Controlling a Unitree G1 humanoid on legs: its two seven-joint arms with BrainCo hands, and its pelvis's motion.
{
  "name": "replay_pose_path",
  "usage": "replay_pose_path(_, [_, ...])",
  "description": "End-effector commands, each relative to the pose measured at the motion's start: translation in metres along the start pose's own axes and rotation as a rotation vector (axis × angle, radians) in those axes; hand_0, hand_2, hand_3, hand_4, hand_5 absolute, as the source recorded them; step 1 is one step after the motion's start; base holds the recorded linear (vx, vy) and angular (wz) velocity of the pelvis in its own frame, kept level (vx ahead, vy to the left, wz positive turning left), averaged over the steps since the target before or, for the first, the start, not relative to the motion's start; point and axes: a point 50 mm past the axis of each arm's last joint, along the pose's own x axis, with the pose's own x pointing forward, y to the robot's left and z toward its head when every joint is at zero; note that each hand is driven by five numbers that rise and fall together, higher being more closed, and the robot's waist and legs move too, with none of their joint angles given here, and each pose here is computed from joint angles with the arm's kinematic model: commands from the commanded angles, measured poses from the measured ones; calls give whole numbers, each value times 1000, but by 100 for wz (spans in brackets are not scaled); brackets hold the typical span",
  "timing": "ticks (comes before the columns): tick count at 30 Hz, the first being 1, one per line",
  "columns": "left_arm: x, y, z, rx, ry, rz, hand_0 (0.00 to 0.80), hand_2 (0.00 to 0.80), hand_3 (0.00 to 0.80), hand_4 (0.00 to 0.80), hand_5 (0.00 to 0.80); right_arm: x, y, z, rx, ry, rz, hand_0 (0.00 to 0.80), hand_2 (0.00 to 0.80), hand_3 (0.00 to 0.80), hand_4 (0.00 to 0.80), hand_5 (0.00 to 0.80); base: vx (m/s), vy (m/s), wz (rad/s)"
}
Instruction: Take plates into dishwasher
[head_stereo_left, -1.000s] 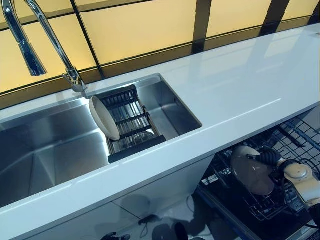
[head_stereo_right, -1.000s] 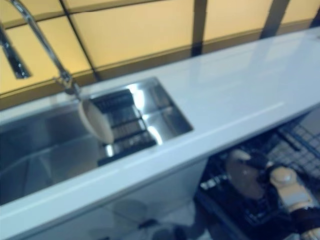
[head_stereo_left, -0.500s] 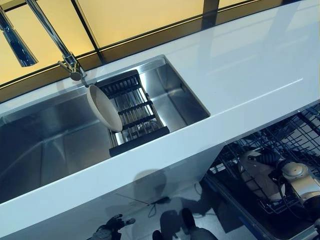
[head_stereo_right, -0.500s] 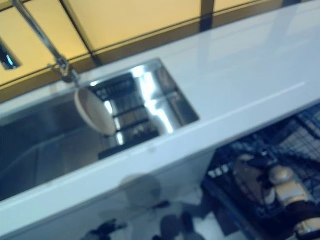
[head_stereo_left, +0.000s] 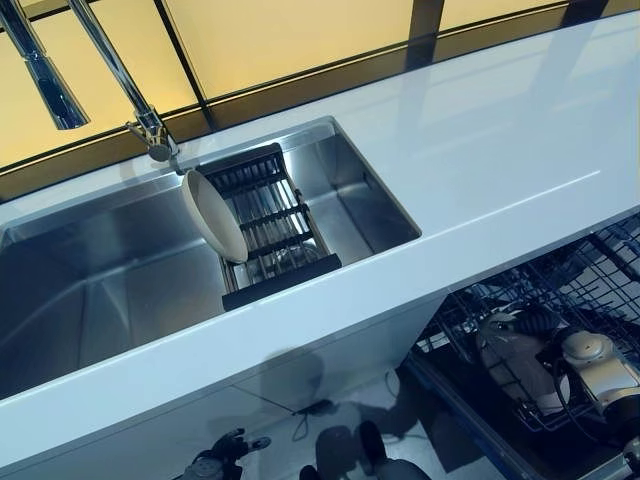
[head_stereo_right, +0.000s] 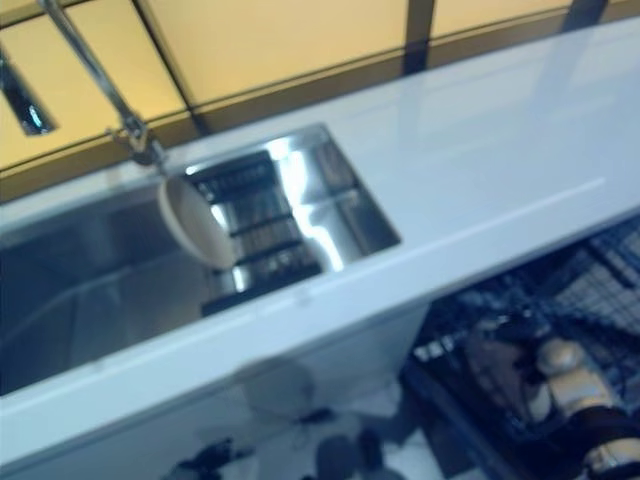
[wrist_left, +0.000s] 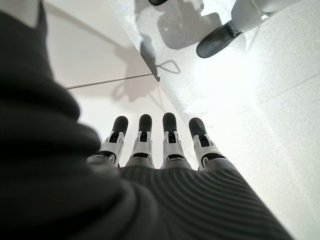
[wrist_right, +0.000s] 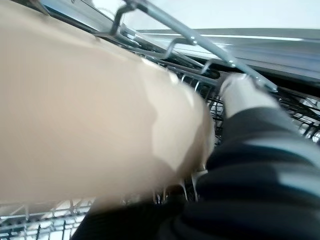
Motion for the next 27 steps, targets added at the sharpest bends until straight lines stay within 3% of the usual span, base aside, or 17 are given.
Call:
replay_pose_path(1, [-1, 17, -9, 16, 48, 53, 0, 0, 0, 0, 0, -6, -25, 13, 64, -63, -106, 0, 0, 0, 0, 0, 0, 0, 0])
replay_pose_path(12, [-6, 25, -28, -36, 91, 86, 0, 0, 0, 0, 0, -47, -90, 16, 138, -103, -231, 0, 0, 0, 0, 0, 25, 25, -5])
replay_pose_path(17, [-8, 26, -37, -43, 110, 89, 0, 0, 0, 0, 0, -63, -119, -2, 191, -24, -278, 0, 0, 0, 0, 0, 25, 23, -7])
replay_pose_path(21, [-10, 26, -43, -33, 127, 96, 0, 0, 0, 0, 0, -78, -141, -42, 266, 181, -330, 0, 0, 0, 0, 0, 30, 7, -10])
replay_pose_path(25, [-11, 30, -46, -31, 139, 106, 0, 0, 0, 0, 0, -90, -157, -57, 332, 233, -403, 0, 0, 0, 0, 0, 36, -6, -1])
replay_pose_path(27, [-11, 33, -47, -26, 148, 109, 0, 0, 0, 0, 0, -104, -184, -53, 375, 181, -526, 0, 0, 0, 0, 0, 51, 4, -1])
